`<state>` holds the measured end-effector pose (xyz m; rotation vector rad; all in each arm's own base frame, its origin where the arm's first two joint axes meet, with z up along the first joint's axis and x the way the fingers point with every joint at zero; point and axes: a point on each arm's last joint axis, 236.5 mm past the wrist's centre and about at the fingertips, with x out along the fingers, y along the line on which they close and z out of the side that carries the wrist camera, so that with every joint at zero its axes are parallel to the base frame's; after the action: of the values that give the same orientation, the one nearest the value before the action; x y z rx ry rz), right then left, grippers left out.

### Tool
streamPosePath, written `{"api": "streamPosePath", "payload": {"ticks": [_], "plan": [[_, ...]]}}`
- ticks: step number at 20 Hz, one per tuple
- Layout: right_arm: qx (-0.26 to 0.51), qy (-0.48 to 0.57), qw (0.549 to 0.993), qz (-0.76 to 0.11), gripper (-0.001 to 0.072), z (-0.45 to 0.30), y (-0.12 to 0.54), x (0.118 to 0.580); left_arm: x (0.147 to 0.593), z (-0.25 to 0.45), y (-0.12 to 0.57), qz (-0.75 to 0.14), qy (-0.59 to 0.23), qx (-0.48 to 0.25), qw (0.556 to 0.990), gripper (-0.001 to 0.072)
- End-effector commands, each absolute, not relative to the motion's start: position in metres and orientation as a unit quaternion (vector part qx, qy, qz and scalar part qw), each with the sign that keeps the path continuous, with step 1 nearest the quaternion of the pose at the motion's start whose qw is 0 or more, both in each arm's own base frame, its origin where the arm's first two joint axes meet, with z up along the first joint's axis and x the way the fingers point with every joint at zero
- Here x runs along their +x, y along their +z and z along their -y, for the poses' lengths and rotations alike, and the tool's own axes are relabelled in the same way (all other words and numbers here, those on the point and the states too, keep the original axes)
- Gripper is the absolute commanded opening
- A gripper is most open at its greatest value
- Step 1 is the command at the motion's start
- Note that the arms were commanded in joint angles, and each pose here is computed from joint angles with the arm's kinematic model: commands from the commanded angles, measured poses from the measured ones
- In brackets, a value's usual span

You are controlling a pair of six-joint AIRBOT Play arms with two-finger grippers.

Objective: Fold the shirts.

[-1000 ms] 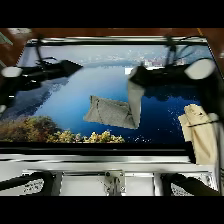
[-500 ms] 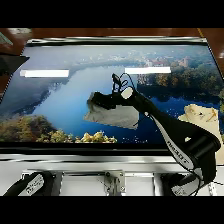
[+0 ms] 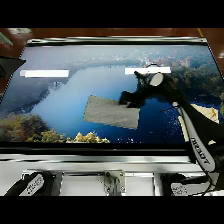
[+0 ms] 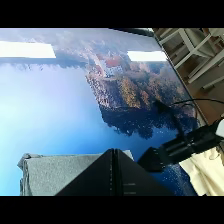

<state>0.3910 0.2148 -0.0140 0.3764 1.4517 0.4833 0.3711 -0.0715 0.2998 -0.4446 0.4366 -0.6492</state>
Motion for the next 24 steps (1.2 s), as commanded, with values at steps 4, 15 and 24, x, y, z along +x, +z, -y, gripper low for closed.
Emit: {"api": "streamPosePath", "payload": {"ticks": [4, 15, 24], "plan": [[0.221, 0.103, 0.66, -0.711, 0.063, -0.094, -0.053, 0.362, 0.369, 0.073, 0.294, -0.223, -0.314, -0.228, 0.894, 0.0039], [0.349, 0.181, 0.631, -0.669, 0.0609, -0.186, -0.119, 0.386, 0.368, 0.094, 0.28, -0.242, -0.335, -0.233, 0.88, 0.0039], [0.359, 0.316, 0.689, -0.544, 0.0064, -0.146, 0.011, 0.447, 0.367, 0.107, 0.281, -0.241, -0.348, -0.23, 0.877, 0.0039]]}}
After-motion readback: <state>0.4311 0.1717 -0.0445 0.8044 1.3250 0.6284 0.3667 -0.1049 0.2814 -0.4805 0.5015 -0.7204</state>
